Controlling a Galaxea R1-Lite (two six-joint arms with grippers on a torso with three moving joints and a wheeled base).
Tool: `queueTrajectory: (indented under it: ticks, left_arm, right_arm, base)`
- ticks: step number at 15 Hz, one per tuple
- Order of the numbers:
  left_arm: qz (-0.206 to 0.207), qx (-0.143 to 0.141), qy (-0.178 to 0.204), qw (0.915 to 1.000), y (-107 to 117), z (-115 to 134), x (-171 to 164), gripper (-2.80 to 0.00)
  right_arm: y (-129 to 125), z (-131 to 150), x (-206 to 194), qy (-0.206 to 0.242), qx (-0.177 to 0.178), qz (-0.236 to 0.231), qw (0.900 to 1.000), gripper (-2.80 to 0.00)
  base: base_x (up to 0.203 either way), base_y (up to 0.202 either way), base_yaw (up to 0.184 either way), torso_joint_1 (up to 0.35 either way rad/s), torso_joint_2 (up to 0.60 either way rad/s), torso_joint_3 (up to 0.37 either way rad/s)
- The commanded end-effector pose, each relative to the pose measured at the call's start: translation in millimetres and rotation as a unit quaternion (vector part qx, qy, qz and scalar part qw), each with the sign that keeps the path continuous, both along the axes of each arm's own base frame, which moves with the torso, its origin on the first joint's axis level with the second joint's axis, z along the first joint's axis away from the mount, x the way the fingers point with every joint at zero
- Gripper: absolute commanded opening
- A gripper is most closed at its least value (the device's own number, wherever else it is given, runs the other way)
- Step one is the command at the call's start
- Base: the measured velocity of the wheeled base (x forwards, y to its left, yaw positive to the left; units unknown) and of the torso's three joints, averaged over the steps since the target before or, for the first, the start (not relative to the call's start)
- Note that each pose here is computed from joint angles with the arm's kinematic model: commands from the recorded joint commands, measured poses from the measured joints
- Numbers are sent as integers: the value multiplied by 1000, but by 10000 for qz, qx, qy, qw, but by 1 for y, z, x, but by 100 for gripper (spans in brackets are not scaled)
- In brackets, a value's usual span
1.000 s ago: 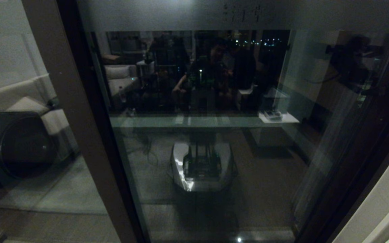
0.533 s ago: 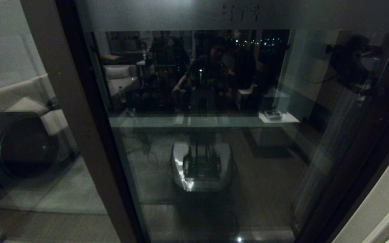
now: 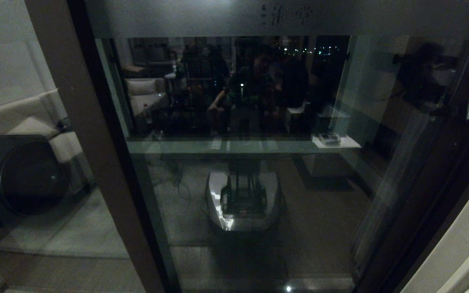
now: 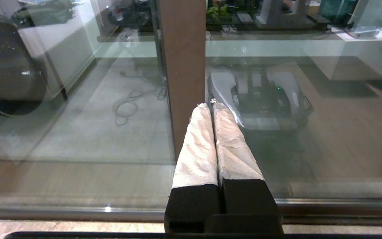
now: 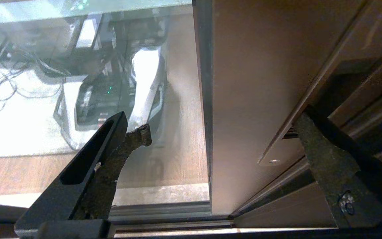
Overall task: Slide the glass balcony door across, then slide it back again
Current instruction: Open the slid door
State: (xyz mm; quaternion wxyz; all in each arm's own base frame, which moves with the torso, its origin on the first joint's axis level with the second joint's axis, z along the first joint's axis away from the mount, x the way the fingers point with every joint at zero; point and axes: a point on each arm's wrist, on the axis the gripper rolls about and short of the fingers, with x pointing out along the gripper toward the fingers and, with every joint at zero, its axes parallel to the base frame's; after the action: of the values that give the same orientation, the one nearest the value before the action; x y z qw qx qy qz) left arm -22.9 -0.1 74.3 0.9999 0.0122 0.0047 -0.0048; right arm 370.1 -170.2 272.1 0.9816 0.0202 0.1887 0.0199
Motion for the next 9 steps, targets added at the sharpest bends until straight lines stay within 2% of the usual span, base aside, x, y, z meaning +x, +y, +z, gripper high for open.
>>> queueTrajectory:
  ticks: [1,9]
  left_arm:
    - [1,0,-1,10000,0,0,0,-280]
    - [1,0,-1,10000,0,0,0,-280]
  right_arm:
    - [7,1,-3,11,8,84,10000,0]
    - [21,2,-6,44,50,283,9996,0]
  base:
    - [0,0,0,0,0,0]
    - [0,0,0,0,0,0]
